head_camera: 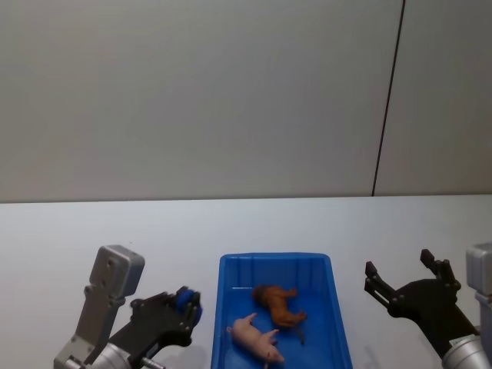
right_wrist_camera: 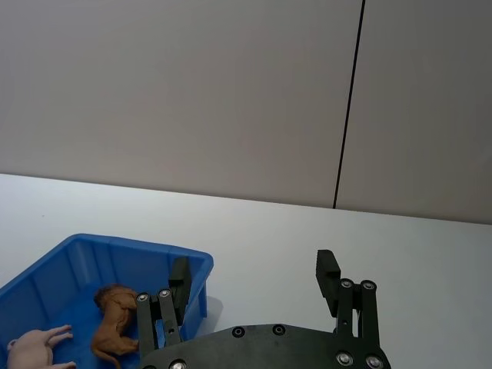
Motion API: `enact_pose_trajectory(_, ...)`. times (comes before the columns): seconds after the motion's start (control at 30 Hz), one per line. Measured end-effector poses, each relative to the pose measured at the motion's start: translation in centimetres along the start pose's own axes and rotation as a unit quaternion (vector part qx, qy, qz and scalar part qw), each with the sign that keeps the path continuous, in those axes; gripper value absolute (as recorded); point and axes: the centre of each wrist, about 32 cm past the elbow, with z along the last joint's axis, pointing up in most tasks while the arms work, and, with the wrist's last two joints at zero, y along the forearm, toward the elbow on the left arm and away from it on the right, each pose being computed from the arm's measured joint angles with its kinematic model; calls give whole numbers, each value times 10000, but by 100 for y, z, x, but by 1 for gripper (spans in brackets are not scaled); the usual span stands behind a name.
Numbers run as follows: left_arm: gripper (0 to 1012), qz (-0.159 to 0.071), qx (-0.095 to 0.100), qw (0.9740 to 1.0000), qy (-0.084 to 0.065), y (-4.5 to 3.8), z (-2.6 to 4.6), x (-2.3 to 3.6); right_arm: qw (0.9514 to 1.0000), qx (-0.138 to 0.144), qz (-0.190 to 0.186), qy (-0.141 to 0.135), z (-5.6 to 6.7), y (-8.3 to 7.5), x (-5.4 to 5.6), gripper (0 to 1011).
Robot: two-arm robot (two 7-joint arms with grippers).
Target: Pick up the two dolls from the table and place them into the box.
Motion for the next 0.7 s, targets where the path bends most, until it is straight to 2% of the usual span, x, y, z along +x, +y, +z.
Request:
enact_pose_trajectory(0.17,161,-280,-232,9993,-22,-47,91,-11,10000,0,0,0,0,0,0,1001)
enact_pose_trajectory(0.3,168,-531,-393,9978,1,-94,146,-35,10000,0,0,0,0,0,0,1001)
enact_pose_trajectory(0.43,266,-798,-530,9954,45,-162,188,-70,10000,0,0,0,0,0,0,1001)
enact_pose_trajectory(0.47,325,-899,-582,9942,68,-197,203,-88,10000,0,0,0,0,0,0,1001)
enact_pose_trajectory(0.7,544,-1312,-782,9882,141,-336,267,-163,10000,0,0,0,0,0,0,1001)
